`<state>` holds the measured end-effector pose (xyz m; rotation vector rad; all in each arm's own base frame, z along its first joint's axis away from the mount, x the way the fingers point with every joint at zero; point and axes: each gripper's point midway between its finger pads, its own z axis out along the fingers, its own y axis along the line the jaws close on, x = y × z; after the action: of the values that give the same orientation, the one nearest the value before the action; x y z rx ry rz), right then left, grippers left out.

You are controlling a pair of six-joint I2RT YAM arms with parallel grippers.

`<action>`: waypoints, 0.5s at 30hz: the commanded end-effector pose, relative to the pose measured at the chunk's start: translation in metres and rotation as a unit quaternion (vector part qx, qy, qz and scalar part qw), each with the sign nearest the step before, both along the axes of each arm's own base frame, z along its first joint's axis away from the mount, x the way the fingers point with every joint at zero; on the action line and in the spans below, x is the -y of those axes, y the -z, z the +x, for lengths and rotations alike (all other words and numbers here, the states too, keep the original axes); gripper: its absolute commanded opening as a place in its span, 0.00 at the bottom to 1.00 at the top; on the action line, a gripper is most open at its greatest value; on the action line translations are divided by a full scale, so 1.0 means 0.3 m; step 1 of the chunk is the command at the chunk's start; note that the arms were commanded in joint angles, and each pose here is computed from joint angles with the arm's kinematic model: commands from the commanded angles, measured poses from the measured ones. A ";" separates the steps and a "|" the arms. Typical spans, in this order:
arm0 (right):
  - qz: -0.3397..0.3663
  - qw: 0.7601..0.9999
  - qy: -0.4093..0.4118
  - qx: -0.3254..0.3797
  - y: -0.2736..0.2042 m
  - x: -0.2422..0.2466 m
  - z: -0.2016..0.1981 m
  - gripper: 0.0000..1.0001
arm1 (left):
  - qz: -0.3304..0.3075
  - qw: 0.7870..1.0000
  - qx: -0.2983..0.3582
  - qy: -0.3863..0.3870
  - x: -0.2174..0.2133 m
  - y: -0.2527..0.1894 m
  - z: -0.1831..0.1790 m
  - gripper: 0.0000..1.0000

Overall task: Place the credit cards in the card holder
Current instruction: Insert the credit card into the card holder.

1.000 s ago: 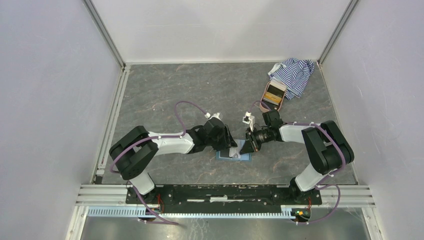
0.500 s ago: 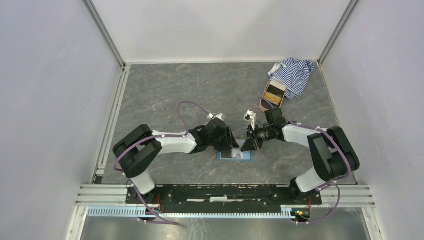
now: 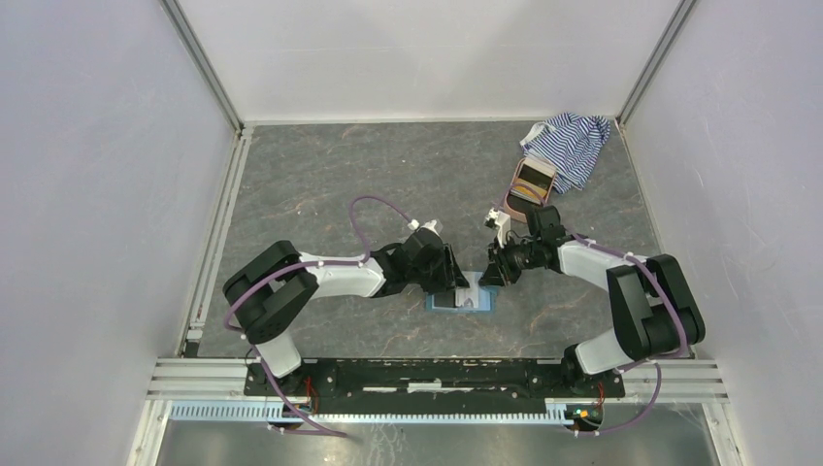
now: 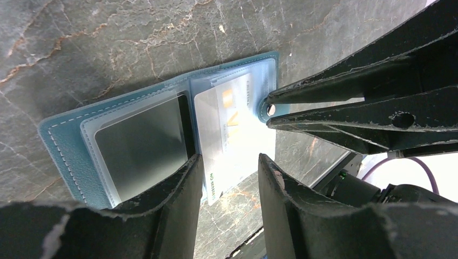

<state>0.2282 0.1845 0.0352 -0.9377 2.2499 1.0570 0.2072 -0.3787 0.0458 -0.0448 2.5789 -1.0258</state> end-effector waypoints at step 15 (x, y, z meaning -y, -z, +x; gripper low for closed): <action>0.002 0.996 0.060 0.072 -0.095 0.082 0.117 0.31 | -0.030 0.999 0.014 0.015 0.067 -0.017 0.008 0.44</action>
<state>0.2424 0.1708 0.0472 -0.8602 2.2213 1.0257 0.2063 -0.3848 0.0387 -0.0312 2.5778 -1.0417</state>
